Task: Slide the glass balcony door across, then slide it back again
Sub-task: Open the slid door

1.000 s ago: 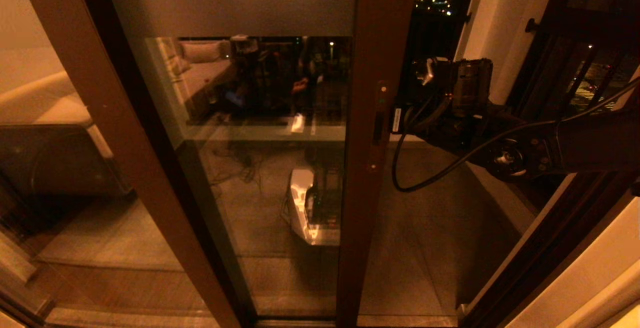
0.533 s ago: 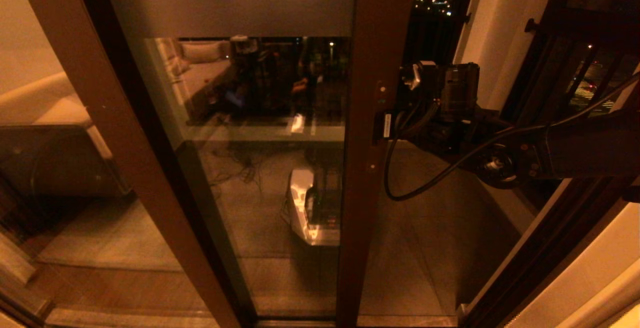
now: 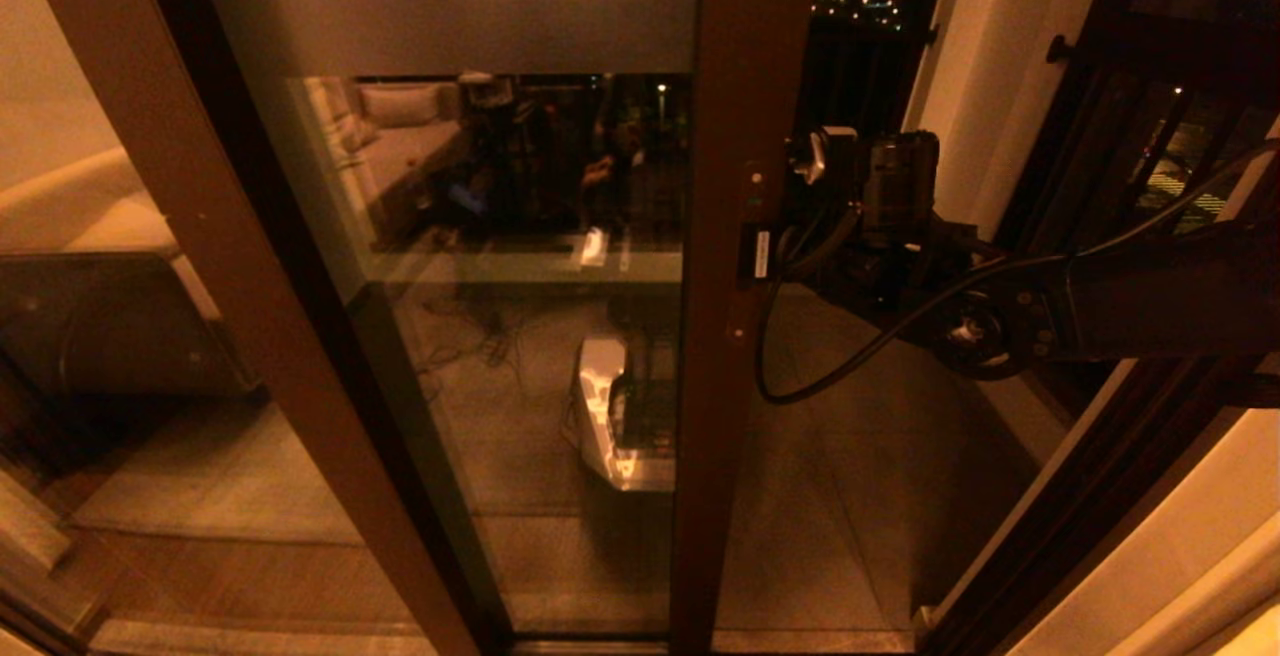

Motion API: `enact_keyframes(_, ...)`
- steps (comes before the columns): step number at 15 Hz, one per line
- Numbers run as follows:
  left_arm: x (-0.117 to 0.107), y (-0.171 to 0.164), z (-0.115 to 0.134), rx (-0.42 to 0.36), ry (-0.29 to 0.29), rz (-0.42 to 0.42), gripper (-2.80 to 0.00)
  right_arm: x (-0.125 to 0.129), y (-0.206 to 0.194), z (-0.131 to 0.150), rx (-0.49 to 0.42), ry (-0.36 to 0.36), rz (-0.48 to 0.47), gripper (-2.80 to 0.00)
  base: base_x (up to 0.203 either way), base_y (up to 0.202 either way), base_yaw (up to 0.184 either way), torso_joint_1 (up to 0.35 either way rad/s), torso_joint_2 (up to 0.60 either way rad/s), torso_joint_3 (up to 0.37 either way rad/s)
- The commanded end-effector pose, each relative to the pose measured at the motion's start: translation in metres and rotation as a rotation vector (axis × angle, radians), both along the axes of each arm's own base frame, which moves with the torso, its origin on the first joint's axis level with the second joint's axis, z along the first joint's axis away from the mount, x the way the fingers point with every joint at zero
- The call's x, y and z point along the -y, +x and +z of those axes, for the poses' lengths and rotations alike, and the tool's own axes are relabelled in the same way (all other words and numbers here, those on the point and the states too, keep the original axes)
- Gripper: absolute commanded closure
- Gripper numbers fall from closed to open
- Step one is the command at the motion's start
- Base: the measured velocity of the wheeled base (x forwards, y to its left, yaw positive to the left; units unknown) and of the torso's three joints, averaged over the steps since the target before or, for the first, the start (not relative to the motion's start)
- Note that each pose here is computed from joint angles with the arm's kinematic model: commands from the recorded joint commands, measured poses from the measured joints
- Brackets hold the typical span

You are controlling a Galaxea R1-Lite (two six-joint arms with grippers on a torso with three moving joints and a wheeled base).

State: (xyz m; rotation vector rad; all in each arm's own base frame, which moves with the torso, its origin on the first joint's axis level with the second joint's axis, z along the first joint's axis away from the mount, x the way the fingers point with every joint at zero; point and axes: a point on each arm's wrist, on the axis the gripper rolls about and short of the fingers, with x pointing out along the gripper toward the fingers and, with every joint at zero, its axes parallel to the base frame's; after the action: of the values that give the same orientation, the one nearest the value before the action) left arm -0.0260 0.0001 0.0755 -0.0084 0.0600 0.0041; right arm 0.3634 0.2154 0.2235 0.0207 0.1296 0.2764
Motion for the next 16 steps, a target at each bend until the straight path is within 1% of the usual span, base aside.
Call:
enact_keyframes(1,0.0,0.0,0.0,0.0,-0.002,0.001,0.0,-0.007,-0.002,-0.001,0.001,0.003,0.025,0.0,0.0,0.0,0.0,0.0,0.0,0.0)
enact_keyframes(6,0.0,0.0,0.0,-0.001,-0.002,0.001,0.0,-0.016,-0.004,-0.008,-0.009,-0.007,0.022,0.0,0.0,0.0,0.0,0.0,0.0,0.0)
enact_keyframes(12,0.0,0.0,0.0,0.0,-0.001,0.001,0.0,-0.04,-0.011,-0.012,-0.009,-0.009,0.059,0.0,0.0,0.0,0.0,0.0,0.0,0.0)
enact_keyframes(16,0.0,0.0,0.0,-0.001,-0.001,0.001,0.0,-0.039,-0.012,-0.014,-0.014,-0.014,0.044,0.0,0.0,0.0,0.0,0.0,0.0,0.0)
